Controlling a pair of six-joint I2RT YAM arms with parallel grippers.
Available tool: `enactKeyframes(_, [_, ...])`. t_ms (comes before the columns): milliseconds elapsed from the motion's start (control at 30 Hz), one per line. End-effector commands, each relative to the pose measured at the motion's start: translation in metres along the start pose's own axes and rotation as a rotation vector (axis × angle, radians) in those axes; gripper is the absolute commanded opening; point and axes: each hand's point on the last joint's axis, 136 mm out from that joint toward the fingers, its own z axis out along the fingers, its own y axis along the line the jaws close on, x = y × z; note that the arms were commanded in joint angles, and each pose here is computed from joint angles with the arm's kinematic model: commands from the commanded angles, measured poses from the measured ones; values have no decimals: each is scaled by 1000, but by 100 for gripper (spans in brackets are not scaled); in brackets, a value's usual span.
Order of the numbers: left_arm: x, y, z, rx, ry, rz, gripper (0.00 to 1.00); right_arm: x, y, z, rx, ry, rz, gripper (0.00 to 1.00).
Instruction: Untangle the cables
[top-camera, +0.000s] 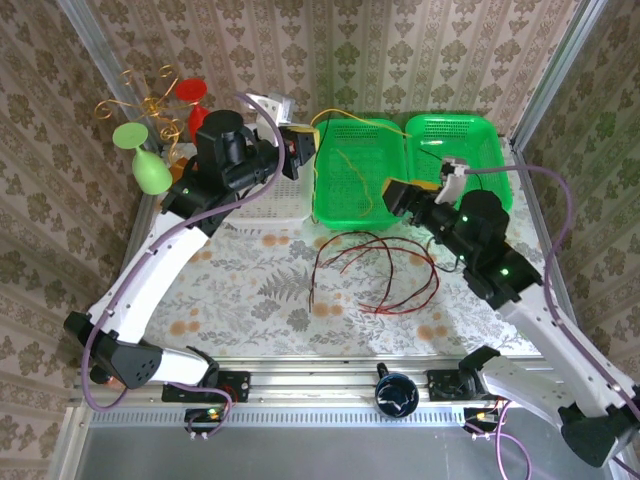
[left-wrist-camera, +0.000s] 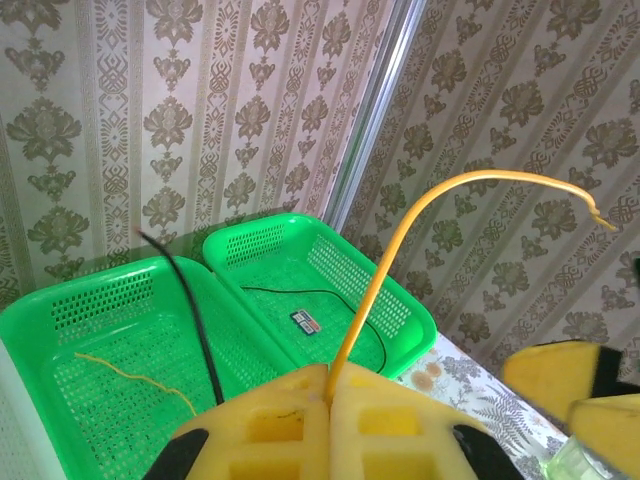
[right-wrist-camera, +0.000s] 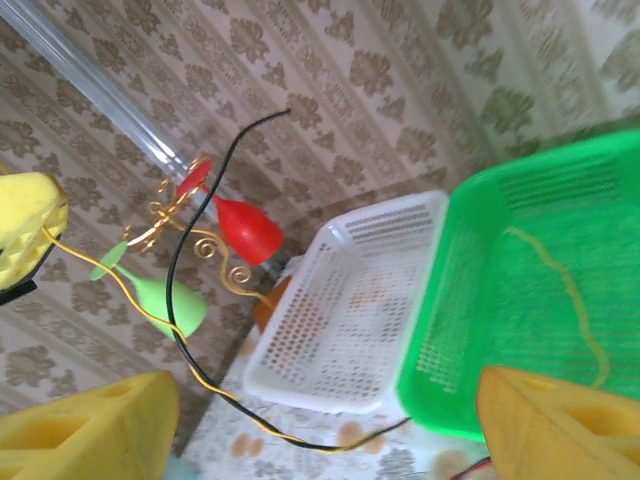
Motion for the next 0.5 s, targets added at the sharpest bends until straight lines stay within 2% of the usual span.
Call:
enactKeyframes(0, [-15, -17, -8, 52, -35, 5, 0, -6, 19, 19, -123, -23, 225, 80])
enactKeyframes(100, [-12, -25, -7, 87, -24, 1, 0, -15, 30, 33, -173, -24, 257, 80])
enactKeyframes(467, [-1, -44, -8, 176, 24, -22, 0, -8, 45, 95, -314, 155, 469, 81])
